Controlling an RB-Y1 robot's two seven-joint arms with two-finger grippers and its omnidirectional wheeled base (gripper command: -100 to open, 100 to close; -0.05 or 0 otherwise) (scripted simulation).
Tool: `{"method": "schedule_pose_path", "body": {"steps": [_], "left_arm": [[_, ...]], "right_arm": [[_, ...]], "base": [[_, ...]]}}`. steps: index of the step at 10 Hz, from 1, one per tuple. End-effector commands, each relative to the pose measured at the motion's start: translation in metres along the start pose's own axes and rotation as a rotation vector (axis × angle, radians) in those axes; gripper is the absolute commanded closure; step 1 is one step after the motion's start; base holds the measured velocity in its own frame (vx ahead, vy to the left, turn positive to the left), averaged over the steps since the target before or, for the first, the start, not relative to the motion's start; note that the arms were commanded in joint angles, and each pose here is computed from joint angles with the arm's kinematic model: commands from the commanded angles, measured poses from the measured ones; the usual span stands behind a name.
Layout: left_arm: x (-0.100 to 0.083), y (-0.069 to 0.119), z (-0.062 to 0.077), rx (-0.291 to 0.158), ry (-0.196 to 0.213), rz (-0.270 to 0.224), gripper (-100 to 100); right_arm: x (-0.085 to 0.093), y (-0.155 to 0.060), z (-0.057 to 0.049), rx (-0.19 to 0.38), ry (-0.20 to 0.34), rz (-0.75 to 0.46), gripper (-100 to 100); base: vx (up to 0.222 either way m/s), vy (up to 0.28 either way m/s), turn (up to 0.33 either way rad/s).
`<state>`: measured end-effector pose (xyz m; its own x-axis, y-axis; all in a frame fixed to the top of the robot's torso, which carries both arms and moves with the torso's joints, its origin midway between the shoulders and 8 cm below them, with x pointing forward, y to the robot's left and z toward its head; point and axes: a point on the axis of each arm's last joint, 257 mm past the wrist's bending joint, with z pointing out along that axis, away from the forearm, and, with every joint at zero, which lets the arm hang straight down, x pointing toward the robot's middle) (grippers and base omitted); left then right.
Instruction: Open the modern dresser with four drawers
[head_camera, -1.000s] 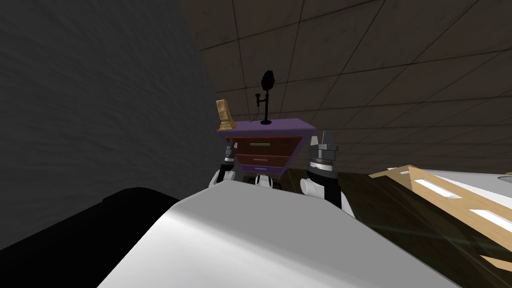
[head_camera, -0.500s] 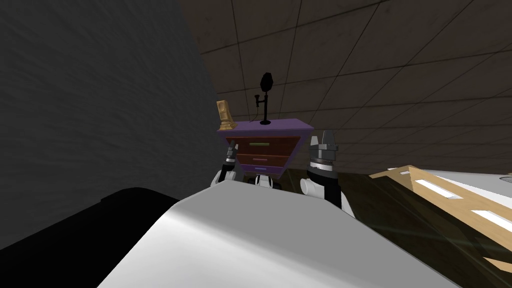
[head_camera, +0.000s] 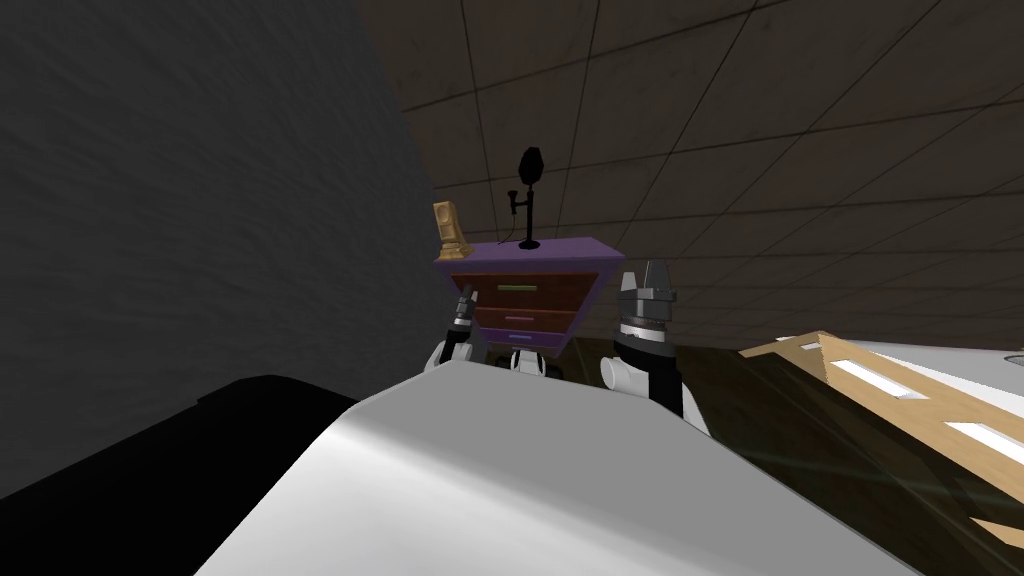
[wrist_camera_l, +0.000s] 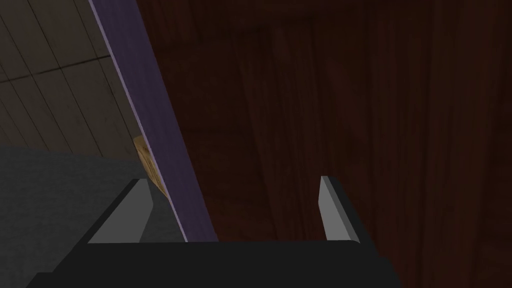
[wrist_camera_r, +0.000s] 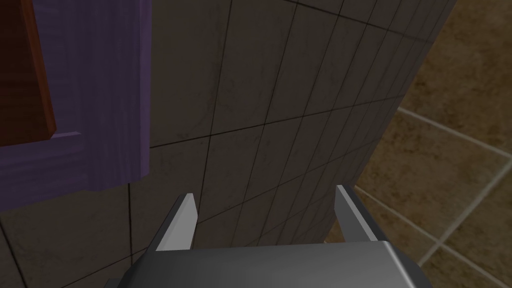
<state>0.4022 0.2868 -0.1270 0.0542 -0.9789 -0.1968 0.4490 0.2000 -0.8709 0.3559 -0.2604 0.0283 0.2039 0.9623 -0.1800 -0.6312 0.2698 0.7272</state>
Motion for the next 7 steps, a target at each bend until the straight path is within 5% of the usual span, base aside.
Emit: {"method": "schedule_pose_path", "body": {"steps": [1, 7], "left_arm": [[0.003, 0.024, -0.006, -0.039, 0.006, 0.001, -100], [0.004, 0.056, -0.017, -0.088, 0.012, 0.004, -100]], "right_arm": [[0.000, 0.000, 0.000, 0.000, 0.000, 0.000, 0], [0.000, 0.000, 0.000, 0.000, 0.000, 0.000, 0]], "base": [[-0.009, -0.024, 0.007], [-0.006, -0.015, 0.000]]}}
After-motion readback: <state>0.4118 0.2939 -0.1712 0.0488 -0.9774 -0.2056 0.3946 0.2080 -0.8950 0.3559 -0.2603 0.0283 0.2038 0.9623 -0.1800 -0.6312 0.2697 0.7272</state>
